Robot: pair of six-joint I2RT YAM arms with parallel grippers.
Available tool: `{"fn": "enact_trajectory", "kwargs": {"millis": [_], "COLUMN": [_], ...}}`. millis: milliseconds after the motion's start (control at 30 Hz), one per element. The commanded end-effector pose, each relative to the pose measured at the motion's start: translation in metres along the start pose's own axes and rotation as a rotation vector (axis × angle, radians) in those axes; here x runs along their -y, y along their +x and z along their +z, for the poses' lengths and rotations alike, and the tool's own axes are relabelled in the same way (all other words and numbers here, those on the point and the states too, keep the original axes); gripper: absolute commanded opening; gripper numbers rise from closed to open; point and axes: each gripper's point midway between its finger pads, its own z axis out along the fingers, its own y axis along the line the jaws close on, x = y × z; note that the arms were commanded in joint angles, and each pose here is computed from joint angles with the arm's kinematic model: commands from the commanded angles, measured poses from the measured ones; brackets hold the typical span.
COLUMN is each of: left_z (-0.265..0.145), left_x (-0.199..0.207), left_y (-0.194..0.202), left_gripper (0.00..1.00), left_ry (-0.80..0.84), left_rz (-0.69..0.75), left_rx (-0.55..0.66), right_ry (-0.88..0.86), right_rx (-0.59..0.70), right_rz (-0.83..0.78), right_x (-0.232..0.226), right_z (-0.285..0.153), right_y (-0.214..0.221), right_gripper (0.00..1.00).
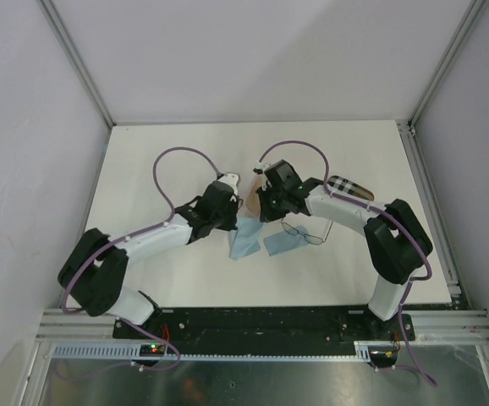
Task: Organize the sunglasses
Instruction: Pick up the corner of the glasses cleaning cloth from the center of the board.
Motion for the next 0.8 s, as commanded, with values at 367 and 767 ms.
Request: {"fn": "enact_trajectory", "kwargs": {"millis": [367,767], "left_z": [-0.048,-0.059], "left_x": [-0.025,-0.049], "left_y": [-0.017,-0.023], "left_gripper": [0.00,0.00], "left_ry": [-0.062,-0.116], "left_rz": [-0.046,-0.067], "left_rx": [0.164,0.195], "right_ry": [-0.011,-0.020], "right_rx": [0.086,0.128], "right_rz": [-0.034,-0.064], "right_x": [-0.006,-0.023], "right_z": [0.015,0.022], "right_y": [-0.022,-0.044], "right_gripper": [0.00,0.00]}}
